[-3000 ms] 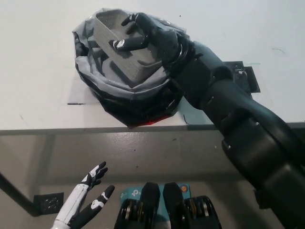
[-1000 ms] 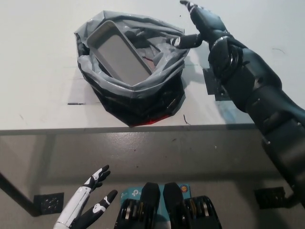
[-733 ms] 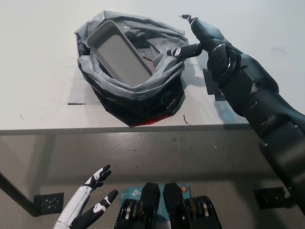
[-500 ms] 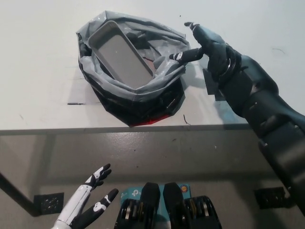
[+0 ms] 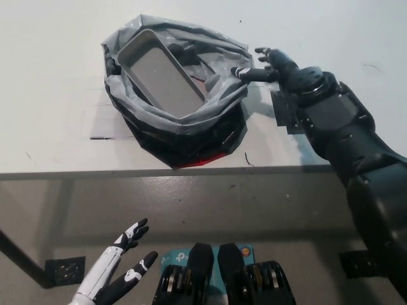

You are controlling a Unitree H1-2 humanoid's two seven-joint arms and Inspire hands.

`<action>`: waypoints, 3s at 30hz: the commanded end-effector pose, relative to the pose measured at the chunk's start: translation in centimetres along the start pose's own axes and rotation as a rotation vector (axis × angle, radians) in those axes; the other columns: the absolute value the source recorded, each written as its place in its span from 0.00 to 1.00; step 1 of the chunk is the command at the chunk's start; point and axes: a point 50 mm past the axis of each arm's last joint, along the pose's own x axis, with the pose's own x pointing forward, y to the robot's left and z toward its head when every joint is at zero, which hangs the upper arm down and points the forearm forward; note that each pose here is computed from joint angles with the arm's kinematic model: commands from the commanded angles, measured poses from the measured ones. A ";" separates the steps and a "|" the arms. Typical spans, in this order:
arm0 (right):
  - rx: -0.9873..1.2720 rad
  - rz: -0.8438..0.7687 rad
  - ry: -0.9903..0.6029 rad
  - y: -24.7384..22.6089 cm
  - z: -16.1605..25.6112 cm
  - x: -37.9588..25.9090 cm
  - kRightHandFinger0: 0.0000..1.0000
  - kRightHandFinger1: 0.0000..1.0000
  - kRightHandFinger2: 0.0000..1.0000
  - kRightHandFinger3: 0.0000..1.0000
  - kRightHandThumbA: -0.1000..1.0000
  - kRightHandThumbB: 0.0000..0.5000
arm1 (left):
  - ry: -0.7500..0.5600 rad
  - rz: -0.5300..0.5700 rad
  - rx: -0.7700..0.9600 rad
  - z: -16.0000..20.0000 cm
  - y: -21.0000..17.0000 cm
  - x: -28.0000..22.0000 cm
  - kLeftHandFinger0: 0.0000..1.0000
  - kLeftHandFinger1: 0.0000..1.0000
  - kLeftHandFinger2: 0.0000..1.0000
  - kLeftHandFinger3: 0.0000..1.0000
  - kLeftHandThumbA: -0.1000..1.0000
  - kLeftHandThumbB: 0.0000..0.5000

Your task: Use the right hand to pick up a small rectangular container and put it into a plastic bag and lift the bag

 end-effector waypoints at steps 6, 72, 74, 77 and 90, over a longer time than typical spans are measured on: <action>0.669 0.278 0.059 1.1 3.4 -0.6 0.24 0.89 1.00 1.00 0.75 0.68 | -0.037 0.006 0.045 1.1 1.2 0.0 1.00 1.00 1.00 1.00 0.88 0.32; 0.564 0.300 -0.277 1.2 21.8 -6.5 0.00 0.14 0.62 0.92 0.00 0.23 | -0.033 -0.078 0.046 0.5 0.1 -0.2 1.00 1.00 1.00 1.00 0.88 0.29; 0.573 0.307 -0.277 1.3 21.8 -6.5 0.00 0.12 0.61 0.99 0.00 0.23 | -0.030 -0.077 0.047 0.5 0.2 -0.1 1.00 1.00 1.00 1.00 0.89 0.30; 0.599 0.308 -0.296 1.3 22.4 -6.9 0.00 0.11 0.60 1.00 0.00 0.25 | -0.026 -0.080 0.052 0.3 0.2 -0.4 1.00 1.00 1.00 1.00 0.87 0.25; 0.784 0.461 -0.528 -0.8 30.4 -12.3 0.00 0.17 0.68 1.00 0.00 0.19 | -0.008 -0.095 0.060 0.1 0.0 -0.4 1.00 1.00 1.00 1.00 0.89 0.32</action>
